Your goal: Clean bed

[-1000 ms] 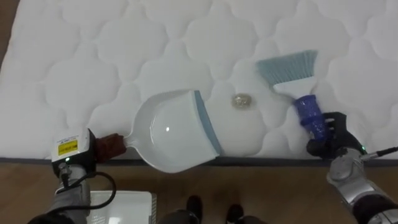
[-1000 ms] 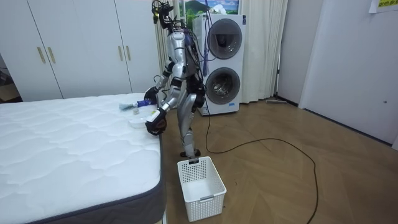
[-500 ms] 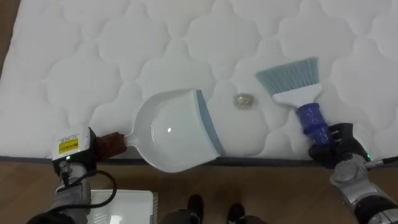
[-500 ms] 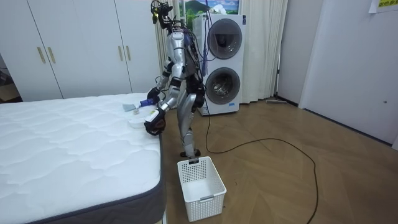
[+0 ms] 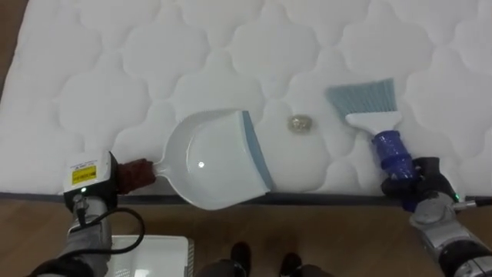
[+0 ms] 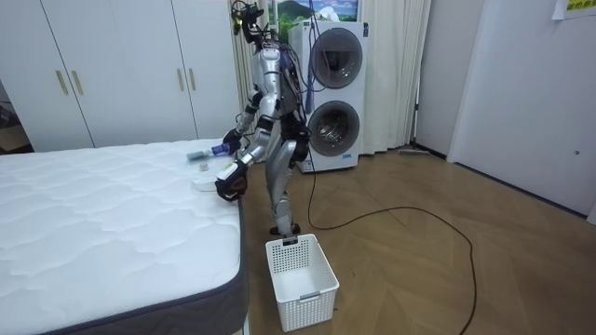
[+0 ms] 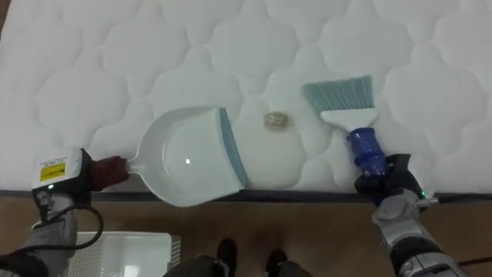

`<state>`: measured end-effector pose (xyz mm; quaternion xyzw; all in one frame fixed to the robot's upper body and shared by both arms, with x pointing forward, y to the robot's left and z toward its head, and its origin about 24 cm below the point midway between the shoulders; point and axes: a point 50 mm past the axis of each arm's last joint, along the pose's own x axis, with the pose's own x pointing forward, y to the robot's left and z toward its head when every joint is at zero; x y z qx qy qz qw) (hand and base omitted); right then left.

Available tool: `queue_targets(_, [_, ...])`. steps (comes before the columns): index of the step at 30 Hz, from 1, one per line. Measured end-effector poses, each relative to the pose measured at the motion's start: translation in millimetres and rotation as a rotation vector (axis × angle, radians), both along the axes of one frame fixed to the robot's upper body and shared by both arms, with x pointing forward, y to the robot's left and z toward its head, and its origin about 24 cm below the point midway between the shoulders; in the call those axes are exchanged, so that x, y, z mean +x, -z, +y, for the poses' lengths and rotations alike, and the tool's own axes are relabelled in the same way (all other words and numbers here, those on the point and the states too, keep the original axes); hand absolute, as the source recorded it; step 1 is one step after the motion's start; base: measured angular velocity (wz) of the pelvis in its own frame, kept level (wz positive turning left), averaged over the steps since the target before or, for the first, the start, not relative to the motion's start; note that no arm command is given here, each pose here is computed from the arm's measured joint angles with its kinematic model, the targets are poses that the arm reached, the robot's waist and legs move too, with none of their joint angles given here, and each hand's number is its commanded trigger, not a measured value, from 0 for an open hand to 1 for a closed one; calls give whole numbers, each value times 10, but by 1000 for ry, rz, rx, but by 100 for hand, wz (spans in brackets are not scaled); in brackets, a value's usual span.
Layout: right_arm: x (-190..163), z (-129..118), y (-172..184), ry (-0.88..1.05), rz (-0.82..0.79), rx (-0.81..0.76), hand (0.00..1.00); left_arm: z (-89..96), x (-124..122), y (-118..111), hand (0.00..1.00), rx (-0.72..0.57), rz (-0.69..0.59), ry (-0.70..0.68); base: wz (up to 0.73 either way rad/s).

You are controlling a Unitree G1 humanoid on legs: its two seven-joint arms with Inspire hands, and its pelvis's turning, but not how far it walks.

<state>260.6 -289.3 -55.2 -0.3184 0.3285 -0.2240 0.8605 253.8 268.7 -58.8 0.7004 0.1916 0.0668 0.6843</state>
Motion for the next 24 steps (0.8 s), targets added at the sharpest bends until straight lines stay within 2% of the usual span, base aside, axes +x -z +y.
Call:
queue_targets(5, [-52,-79,10,5,40,-43,100,62,34,-73,100,48,-22,24,0])
queue_targets(8, [-86,-199,-25,-37,94,-149,100,73,51,-100,100,70,-32,35,-2])
queue_targets(16, [-117,-533,-230,-233,277,-556,100,190,45,-158,100,127,-33,24,-9])
queue_targets(24, [42,-669,-514,-405,373,-900,100,179,143,-254,100,171,-57,59,-1])
